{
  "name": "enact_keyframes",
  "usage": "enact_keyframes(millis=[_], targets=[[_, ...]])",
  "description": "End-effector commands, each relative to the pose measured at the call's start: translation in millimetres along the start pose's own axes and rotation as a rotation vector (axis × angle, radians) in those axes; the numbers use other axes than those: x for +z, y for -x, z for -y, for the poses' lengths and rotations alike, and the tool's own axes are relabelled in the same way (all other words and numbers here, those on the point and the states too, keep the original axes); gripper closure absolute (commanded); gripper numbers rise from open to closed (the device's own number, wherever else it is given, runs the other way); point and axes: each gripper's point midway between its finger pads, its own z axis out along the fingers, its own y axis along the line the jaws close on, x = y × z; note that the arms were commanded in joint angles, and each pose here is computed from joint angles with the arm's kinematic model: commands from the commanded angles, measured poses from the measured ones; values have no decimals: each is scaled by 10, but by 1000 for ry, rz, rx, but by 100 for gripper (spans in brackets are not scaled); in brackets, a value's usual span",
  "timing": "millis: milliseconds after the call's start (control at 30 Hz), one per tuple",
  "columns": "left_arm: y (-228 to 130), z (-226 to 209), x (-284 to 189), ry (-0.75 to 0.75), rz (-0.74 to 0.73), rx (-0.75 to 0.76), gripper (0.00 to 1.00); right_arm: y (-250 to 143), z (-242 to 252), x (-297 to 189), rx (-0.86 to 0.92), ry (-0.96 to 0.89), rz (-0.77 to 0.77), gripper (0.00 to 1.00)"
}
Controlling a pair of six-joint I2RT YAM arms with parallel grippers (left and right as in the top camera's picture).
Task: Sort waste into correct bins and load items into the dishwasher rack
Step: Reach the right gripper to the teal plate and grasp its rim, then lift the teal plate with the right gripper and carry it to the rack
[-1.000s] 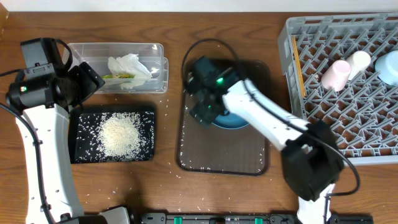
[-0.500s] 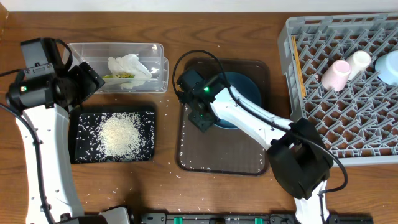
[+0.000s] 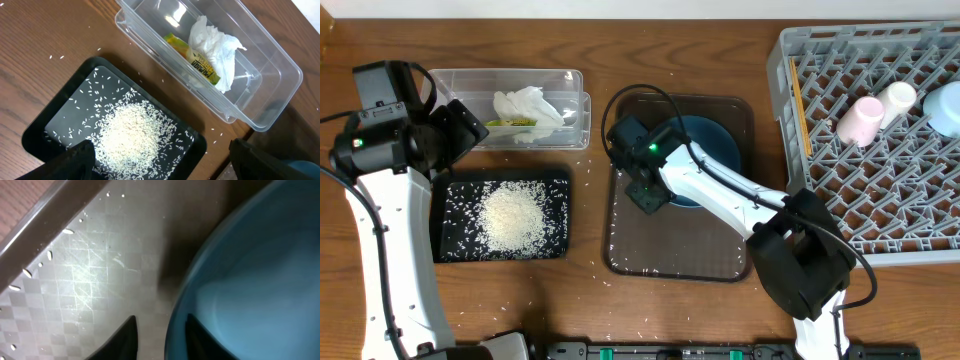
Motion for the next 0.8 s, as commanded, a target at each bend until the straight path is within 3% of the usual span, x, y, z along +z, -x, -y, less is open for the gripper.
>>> enact_keyframes(millis=[0,67,367,600,767], targets=[[43,1,-39,-2,16,-12,12,-28,-17,47,17,-8,-14,85],[43,1,-39,-2,16,-12,12,-22,-15,45,24,-8,-11,99],[43,1,-39,-2,16,-12,12,303,31,-269,70,-12,90,99],[43,1,-39,-2,16,-12,12,627,587,-1241,171,-81,253,99],[43,1,-39,-2,16,-12,12,573,1264,-1934,314,-127,401,99]])
